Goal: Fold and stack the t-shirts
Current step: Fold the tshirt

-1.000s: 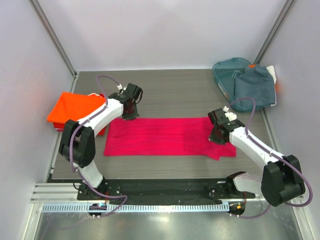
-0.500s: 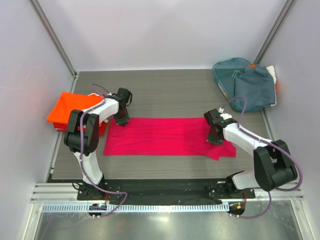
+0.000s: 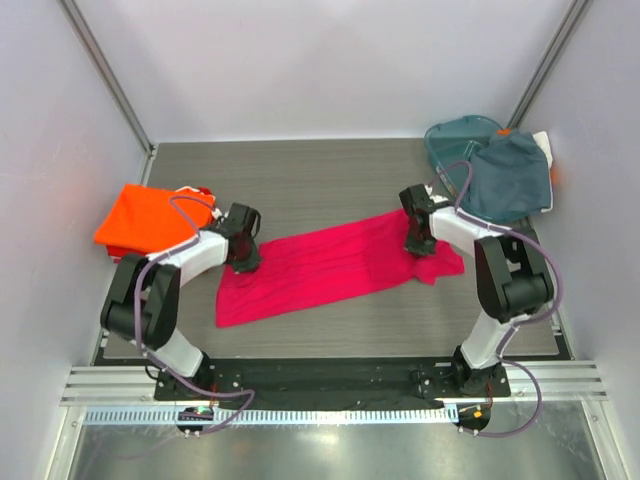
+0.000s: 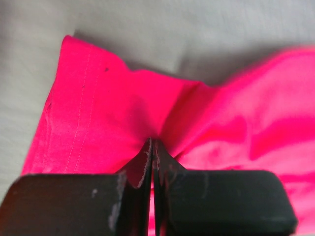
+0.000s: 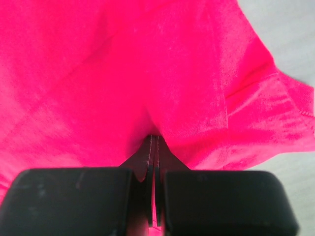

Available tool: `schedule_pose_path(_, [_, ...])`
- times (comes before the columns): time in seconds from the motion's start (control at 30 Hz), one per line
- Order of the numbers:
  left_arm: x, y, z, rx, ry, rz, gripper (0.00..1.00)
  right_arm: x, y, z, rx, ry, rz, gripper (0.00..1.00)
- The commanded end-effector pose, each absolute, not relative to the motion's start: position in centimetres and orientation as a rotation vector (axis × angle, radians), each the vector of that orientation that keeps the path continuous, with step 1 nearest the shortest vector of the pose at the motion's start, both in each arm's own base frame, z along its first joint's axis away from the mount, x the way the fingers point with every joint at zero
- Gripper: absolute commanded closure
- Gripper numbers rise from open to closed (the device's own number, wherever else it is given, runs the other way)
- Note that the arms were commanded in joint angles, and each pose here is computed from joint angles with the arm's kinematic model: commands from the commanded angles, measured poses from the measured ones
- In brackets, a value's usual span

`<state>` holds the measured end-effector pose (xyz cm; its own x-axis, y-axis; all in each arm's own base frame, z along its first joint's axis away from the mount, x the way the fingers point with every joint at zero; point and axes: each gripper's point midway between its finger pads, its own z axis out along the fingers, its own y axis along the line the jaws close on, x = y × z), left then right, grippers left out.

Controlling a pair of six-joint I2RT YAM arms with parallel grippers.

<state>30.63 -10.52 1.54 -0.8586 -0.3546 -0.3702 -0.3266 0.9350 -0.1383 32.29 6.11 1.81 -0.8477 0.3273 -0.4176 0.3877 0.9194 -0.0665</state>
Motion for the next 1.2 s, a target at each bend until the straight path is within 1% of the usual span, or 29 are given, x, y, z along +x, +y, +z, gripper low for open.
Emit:
schedule_pose_path(0.0, [21.4, -11.7, -2.2, -0.458, 2.952, -0.084, 1.0, 36.9, 8.0, -0.2, 0.475, 2.665, -0.142, 0.99])
schedule_pose_path(0.03, [20.8, -12.1, -1.7, -0.444, 2.931, -0.102, 1.0, 37.8, 8.3, -0.5, 0.456, 2.669, -0.141, 0.99])
schedule_pose_path(0.07, [19.0, -12.5, -2.1, -0.427, 2.95, -0.087, 1.0, 40.0, 8.8, 0.5, 0.458, 2.631, -0.116, 0.99])
schedule_pose_path(0.13, [17.8, -12.9, -1.6, -0.415, 2.934, -0.097, 1.0, 41.4, 9.3, -0.7, 0.444, 2.657, -0.128, 0.99])
schedule_pose_path(0.17, [16.3, -13.2, -1.9, -0.385, 2.95, -0.093, 1.0, 42.4, 9.6, -0.6, 0.442, 2.649, -0.12, 0.99])
schedule_pose_path(0.2, [15.5, -13.4, -1.8, -0.407, 2.949, -0.098, 1.0, 44.5, 10.3, 0.4, 0.443, 2.619, -0.082, 0.99])
schedule_pose_path(0.23, [14.8, -13.6, -1.7, -0.421, 2.944, -0.1, 1.0, 45.1, 10.7, -0.7, 0.442, 2.64, -0.077, 0.99])
schedule_pose_path(0.27, [13.1, -13.9, -1.6, -0.379, 2.943, -0.128, 1.0, 47.3, 11.6, 0.5, 0.438, 2.603, -0.033, 0.99])
schedule_pose_path(0.33, [10.5, -13.5, -2.4, -0.484, 2.947, -0.128, 1.0, 48.7, 13.1, 0.5, 0.425, 2.614, 0.05, 0.99])
schedule_pose_path(0.37, [9.6, -14.6, -1.8, -0.436, 2.918, -0.221, 1.0, 49.2, 13.5, -0.8, 0.428, 2.636, 0.059, 0.99])
schedule_pose_path(0.4, [8.9, -15.1, -1.7, -0.516, 2.903, -0.255, 1.0, 50.8, 14.6, 0.4, 0.419, 2.608, 0.124, 0.99])
schedule_pose_path(0.43, [7.3, -15.1, -2.0, -0.465, 2.912, -0.27, 1.0, 51.4, 15.1, 0.3, 0.419, 2.605, 0.144, 0.99])
schedule_pose_path(0.5, [6.7, -16.0, -1.3, -0.484, 2.871, -0.376, 1.0, 53.5, 16.2, 0.3, 0.425, 2.579, 0.198, 0.99])
schedule_pose_path(0.57, [6.0, -16.4, -1.0, -0.502, 2.856, -0.42, 1.0, 55.3, 17.7, 0.2, 0.416, 2.562, 0.263, 0.99])
schedule_pose_path(0.63, [6.1, -17.4, 0.1, -0.481, 2.823, -0.508, 0.99, 56.2, 18.7, 0.1, 0.422, 2.561, 0.32, 0.98])
schedule_pose_path(0.67, [6.3, -17.7, 0.6, -0.465, 2.807, -0.53, 0.98, 57.5, 19.2, 1.1, 0.419, 2.525, 0.34, 0.96])
schedule_pose_path(0.7, [6.6, -18.2, 1.3, -0.445, 2.787, -0.565, 0.94, 57.7, 19.4, 0.3, 0.43, 2.532, 0.338, 0.92])
schedule_pose_path(0.73, [7.0, -18.7, 2.3, -0.424, 2.766, -0.595, 0.83, 58.0, 19.6, 0.4, 0.431, 2.523, 0.345, 0.89])
schedule_pose_path(0.83, [7.8, -18.9, 4.4, -0.388, 2.721, -0.602, 0.65, 59.2, 20.0, 1.8, 0.432, 2.478, 0.369, 0.8])
schedule_pose_path(0.87, [8.0, -18.8, 4.8, -0.369, 2.709, -0.591, 0.63, 59.6, 20.7, 2.8, 0.412, 2.465, 0.422, 0.76])
schedule_pose_path(0.9, [8.2, -18.3, 4.9, -0.364, 2.7, -0.557, 0.6, 59.9, 20.9, 3.3, 0.407, 2.449, 0.434, 0.69])
schedule_pose_path(0.93, [8.5, -18.5, 5.6, -0.358, 2.687, -0.566, 0.54, 60.2, 21.2, 4.6, 0.393, 2.424, 0.455, 0.67])
schedule_pose_path(0.97, [8.6, -18.5, 5.7, -0.351, 2.685, -0.562, 0.51, 60.3, 21.4, 5.6, 0.379, 2.405, 0.476, 0.65])
schedule_pose_path(1.0, [8.7, -18.7, 5.9, -0.337, 2.68, -0.573, 0.48, 60.2, 22.1, 6.4, 0.351, 2.391, 0.503, 0.62])
schedule_pose_path(1.03, [8.7, -18.7, 5.8, -0.34, 2.684, -0.577, 0.47, 60.0, 22.7, 9.4, 0.315, 2.348, 0.522, 0.6])
schedule_pose_path(1.07, [8.6, -18.8, 5.9, -0.345, 2.685, -0.593, 0.47, 59.5, 23.2, 10.5, 0.256, 2.328, 0.516, 0.58])
schedule_pose_path(1.1, [8.8, -19.2, 6.0, -0.342, 2.677, -0.624, 0.47, 58.4, 24.3, 10.3, 0.202, 2.328, 0.506, 0.53])
schedule_pose_path(1.13, [8.7, -19.2, 5.7, -0.343, 2.686, -0.635, 0.47, 57.7, 24.7, 14.4, 0.158, 2.257, 0.527, 0.5])
schedule_pose_path(1.17, [8.7, -19.3, 5.7, -0.348, 2.68, -0.653, 0.47, 56.1, 24.6, 13.0, 0.124, 2.293, 0.504, 0.48])
